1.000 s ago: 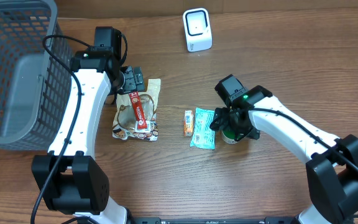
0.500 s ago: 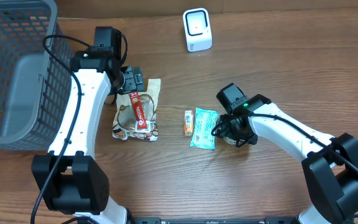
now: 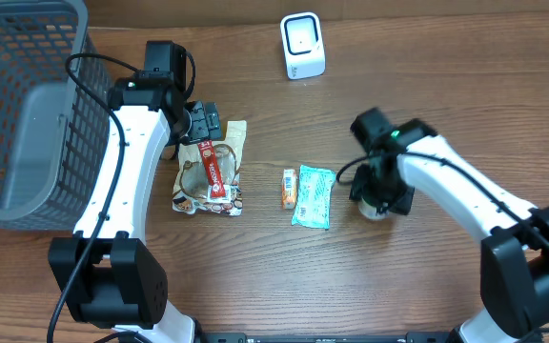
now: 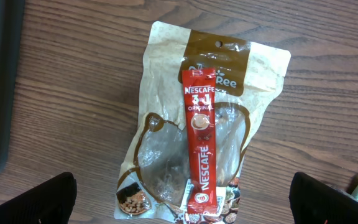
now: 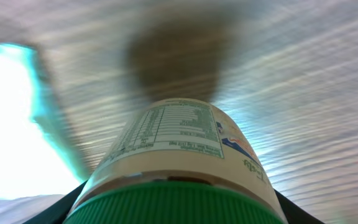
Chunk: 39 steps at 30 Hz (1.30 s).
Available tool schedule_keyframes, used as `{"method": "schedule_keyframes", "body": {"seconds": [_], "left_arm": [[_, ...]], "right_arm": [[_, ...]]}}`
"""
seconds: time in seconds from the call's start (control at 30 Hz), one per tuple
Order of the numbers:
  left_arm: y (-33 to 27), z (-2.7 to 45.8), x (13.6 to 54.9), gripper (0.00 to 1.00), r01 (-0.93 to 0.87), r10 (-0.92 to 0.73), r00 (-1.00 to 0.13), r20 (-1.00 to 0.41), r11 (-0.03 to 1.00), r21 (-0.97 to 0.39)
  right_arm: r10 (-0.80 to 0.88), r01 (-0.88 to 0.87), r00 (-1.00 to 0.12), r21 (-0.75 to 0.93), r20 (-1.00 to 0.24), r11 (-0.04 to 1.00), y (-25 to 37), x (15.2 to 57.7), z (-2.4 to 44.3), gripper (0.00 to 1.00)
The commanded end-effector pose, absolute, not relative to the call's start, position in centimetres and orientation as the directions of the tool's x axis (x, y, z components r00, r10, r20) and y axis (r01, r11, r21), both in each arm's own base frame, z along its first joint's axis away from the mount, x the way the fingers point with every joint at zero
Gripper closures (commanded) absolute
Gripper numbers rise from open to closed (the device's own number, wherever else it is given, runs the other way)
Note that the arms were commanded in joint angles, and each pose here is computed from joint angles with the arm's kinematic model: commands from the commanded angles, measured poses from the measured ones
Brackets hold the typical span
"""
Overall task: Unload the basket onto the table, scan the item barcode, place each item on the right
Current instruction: 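Lift the jar off the table with the right gripper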
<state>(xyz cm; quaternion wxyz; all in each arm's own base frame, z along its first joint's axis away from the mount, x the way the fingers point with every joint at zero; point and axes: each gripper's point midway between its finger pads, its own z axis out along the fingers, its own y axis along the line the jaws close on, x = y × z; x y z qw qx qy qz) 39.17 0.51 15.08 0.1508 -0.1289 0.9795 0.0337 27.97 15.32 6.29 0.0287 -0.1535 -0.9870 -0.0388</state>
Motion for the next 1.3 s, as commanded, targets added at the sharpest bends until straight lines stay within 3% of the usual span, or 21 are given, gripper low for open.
{"method": "schedule_keyframes", "body": {"seconds": [0.0, 0.1, 0.27, 0.5, 0.7, 1.27], "left_arm": [[0.4, 16.3, 39.4, 0.0, -0.269, -0.25, -0.908, -0.336, 0.963, 0.009], [0.4, 16.3, 39.4, 0.0, -0.269, -0.25, -0.908, -0.336, 0.963, 0.009], [0.4, 16.3, 39.4, 0.0, -0.269, -0.25, -0.908, -0.336, 0.963, 0.009], [0.4, 16.3, 39.4, 0.0, -0.27, -0.251, -0.908, -0.336, 0.963, 0.009], [0.4, 16.3, 39.4, 0.0, -0.27, -0.251, -0.908, -0.335, 0.963, 0.009], [0.4, 16.3, 39.4, 0.0, -0.269, -0.25, -0.908, -0.336, 0.963, 0.009]], "right_arm": [[0.279, 0.313, -0.949, 0.312, 0.149, 0.897, 19.3, 28.2, 10.1, 0.79], [0.232, 0.323, -0.941, 0.448, 0.248, 0.833, 21.8, 27.5, 11.5, 0.87], [0.133, 0.348, -0.917, 0.591, 0.376, 0.728, 24.8, 25.9, 14.0, 0.84], [0.229, 0.558, -0.795, 0.53, 0.561, 0.639, 25.8, 25.2, 15.4, 0.8], [0.2, 0.592, -0.762, 0.538, 0.616, 0.601, 26.5, 24.8, 16.4, 0.85], [0.118, 0.61, -0.733, 0.57, 0.67, 0.551, 27.4, 24.1, 18.1, 0.85]]}}
